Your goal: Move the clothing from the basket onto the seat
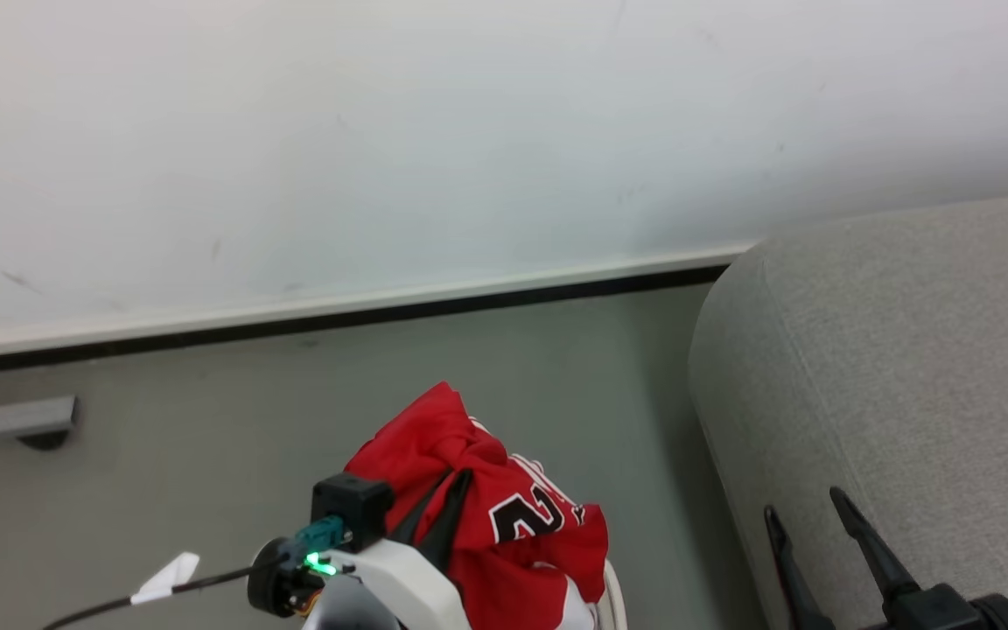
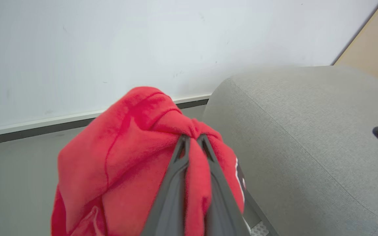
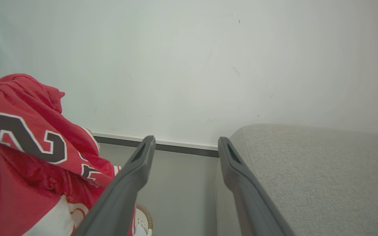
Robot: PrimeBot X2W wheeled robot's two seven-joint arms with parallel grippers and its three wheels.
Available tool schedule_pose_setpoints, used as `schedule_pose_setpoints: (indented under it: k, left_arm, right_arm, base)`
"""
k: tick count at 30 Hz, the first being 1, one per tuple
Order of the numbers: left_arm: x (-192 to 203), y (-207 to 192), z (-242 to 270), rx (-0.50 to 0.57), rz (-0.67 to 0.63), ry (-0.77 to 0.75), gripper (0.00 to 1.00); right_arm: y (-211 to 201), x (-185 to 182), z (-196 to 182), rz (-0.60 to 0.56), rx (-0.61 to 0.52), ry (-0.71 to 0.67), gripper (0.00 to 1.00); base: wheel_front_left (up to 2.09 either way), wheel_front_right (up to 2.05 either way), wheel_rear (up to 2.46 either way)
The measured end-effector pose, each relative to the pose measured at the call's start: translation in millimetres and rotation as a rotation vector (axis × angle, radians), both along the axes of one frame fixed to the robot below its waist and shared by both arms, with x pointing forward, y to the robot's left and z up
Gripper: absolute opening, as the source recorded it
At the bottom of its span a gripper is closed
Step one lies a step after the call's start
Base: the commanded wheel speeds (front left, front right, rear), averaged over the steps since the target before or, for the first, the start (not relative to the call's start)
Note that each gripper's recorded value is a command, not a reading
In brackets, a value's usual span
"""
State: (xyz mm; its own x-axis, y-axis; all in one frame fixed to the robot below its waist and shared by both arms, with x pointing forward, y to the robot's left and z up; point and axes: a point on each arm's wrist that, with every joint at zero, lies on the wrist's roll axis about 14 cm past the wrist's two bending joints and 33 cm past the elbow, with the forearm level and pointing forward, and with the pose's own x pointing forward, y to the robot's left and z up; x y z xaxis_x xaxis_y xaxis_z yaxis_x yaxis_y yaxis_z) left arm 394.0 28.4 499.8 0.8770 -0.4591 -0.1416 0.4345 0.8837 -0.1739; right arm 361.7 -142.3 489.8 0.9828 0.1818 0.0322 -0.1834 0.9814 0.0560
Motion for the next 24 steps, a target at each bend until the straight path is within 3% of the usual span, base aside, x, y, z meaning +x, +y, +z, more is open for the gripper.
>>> schedule_pose_setpoints:
  k: [12,24]
  left_arm:
    - [-8,2,48,-0.005,-0.008,-0.102,0.0]
    - [-15,-14,60,-0.009,-0.07,-0.126,0.0]
  right_arm:
    - [6,-25,10,0.088,-0.088,-0.04,1.0]
    - [61,-33,6,0.477,-0.277,-0.029,1.0]
  base:
    - [0.0,0.0,0.0]
    - [0.0,0.0,0.0]
